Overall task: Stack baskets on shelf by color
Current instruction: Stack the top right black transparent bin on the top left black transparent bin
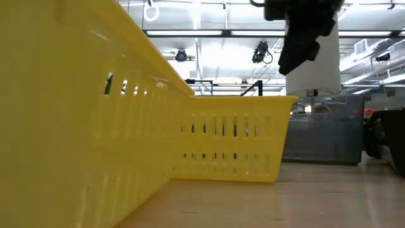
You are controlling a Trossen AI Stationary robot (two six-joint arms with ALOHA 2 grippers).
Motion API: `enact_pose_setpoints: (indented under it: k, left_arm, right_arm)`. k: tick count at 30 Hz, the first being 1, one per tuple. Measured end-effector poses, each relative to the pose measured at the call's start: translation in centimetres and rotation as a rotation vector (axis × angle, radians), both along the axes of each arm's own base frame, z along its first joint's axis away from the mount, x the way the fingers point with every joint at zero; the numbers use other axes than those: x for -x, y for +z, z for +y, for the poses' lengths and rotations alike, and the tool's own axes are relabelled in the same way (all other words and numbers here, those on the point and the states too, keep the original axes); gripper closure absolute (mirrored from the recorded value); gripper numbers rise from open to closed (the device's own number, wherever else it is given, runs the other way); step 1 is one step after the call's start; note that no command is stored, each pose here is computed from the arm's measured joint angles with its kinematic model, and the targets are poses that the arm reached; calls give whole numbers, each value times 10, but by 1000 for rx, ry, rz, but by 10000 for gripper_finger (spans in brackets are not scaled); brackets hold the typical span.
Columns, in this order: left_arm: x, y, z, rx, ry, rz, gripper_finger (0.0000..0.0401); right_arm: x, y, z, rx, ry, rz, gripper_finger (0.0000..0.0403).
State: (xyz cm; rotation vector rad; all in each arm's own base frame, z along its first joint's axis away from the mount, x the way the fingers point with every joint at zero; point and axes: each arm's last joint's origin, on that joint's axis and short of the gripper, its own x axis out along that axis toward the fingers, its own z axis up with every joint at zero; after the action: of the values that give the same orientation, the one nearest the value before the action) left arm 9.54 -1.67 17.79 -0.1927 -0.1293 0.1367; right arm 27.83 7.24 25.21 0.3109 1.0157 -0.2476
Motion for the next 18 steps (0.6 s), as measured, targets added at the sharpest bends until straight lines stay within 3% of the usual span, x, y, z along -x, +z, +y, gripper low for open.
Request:
enact_pose_setpoints:
  k: [9, 18]
  left_arm:
    - [0, 0, 0, 0, 0, 0, 373]
    - [0, 0, 0, 0, 0, 0, 367]
  right_arm:
    - [-43, 4, 15, -68, -21, 180, 245]
    - [-63, -27, 23, -102, -38, 354, 245]
